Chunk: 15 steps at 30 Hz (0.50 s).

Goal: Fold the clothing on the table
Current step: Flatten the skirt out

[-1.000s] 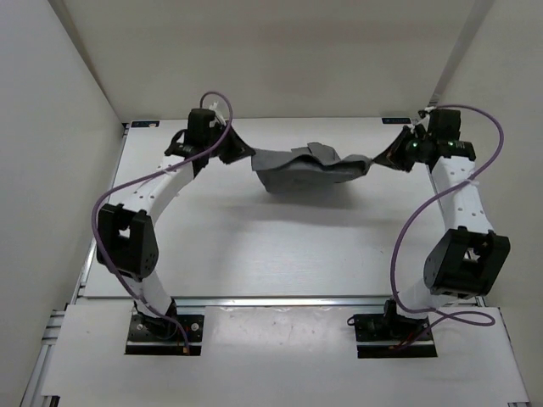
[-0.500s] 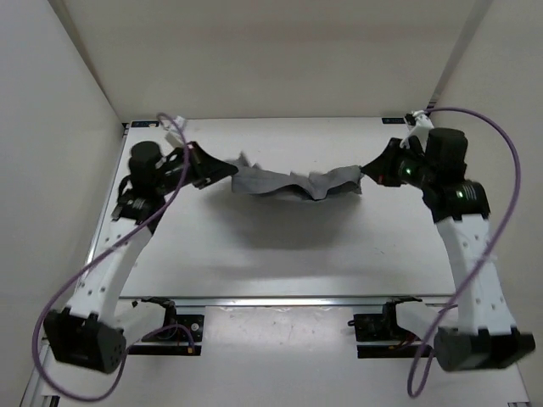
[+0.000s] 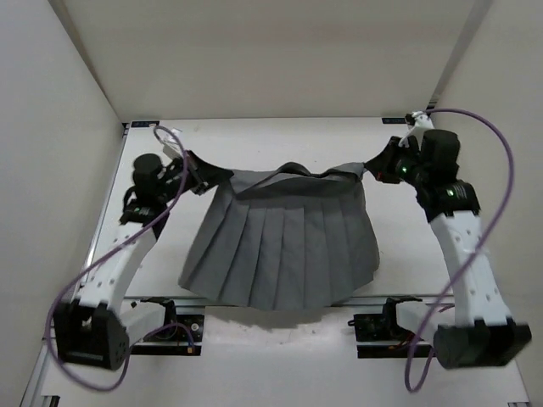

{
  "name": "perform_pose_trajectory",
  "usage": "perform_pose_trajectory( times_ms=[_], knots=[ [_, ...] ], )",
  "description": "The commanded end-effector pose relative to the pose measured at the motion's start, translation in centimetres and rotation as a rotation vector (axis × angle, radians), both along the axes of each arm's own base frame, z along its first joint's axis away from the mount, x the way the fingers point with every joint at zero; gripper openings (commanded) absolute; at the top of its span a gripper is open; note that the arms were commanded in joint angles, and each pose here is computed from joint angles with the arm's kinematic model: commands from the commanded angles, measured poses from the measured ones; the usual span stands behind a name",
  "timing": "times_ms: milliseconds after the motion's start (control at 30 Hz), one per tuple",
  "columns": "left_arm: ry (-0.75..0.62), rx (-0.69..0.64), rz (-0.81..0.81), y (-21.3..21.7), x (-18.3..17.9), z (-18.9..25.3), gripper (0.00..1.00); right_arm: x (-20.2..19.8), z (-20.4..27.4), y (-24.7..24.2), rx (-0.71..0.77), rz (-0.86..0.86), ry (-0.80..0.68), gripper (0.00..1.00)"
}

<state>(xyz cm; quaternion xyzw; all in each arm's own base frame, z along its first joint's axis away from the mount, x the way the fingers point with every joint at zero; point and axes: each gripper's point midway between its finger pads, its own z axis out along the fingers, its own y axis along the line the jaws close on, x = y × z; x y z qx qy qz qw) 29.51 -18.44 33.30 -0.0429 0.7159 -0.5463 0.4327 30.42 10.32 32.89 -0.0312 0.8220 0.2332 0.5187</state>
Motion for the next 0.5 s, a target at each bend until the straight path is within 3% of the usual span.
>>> perform_pose_trajectory(
  times_ms=[0, 133, 167, 200, 300, 467],
  knots=[
    [0.270, 0.035, 0.088, 0.7, 3.8, -9.4, 0.00, 4.3, -5.0, -0.7, 0.072, -0.020, 0.133, 0.00],
    [0.324, 0.042, 0.051, -1.0, 9.4, -11.3, 0.00, 9.7, -4.0, -2.3, 0.124, -0.033, 0.122, 0.00],
    [0.253, 0.025, 0.031, -1.4, 11.0, -8.3, 0.00, 11.3, -2.6, -3.1, 0.127, -0.047, 0.092, 0.00],
    [0.275, 0.004, 0.010, -2.1, 12.0, -8.3, 0.00, 12.4, -2.3, -3.7, 0.134, -0.057, 0.093, 0.00],
    [0.134, -0.058, -0.008, -2.7, 16.5, -1.1, 0.00, 15.0, 4.7, -4.9, 0.160, -0.040, -0.051, 0.00],
    [0.011, -0.129, -0.029, -1.2, 16.7, 4.9, 0.00, 14.0, 8.9, -5.7, 0.174, -0.006, -0.143, 0.00]
  ],
)
